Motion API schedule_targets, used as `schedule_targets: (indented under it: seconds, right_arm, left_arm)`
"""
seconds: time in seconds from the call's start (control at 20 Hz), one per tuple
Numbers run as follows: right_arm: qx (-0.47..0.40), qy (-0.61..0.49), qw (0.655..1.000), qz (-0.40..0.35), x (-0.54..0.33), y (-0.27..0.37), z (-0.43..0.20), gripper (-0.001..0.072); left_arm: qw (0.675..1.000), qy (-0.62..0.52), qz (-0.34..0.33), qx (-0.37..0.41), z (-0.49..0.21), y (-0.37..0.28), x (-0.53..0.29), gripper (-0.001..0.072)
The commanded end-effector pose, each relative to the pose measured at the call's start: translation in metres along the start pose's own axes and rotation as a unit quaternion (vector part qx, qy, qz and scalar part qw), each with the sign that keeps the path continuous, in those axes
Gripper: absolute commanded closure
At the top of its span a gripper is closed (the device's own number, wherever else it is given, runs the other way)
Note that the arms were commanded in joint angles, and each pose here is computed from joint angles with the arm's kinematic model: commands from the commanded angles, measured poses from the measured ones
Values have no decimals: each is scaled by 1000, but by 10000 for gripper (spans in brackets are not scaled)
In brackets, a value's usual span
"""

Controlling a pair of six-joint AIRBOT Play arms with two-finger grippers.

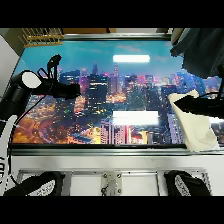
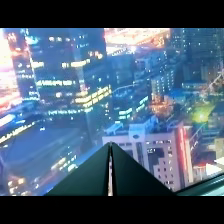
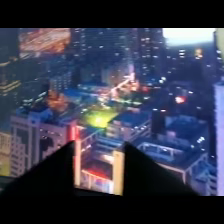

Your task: Fold the clothes and pants, and hang the long-sleeved shirts on hangers.

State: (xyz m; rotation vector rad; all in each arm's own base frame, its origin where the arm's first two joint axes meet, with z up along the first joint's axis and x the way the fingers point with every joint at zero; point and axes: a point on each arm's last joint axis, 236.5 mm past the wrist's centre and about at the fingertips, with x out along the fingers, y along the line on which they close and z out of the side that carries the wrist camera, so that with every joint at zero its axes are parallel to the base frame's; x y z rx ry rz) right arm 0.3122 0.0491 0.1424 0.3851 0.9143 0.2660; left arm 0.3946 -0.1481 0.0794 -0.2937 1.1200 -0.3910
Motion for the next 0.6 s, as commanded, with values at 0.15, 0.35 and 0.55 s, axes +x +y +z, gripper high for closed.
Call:
schedule_targets:
  seconds: [0.15,0.35,0.55]
  right_arm:
    - [-40,20,997,63,10,48,-11,695]
    - [-40,20,997,63,10,48,-12,695]
    - [-40,20,997,63,10,48,-11,695]
  left_arm:
    - [1000,0,0,0,0,0,0,702]
    - [1000,0,0,0,0,0,0,702]
    - [1000,0,0,0,0,0,0,702]
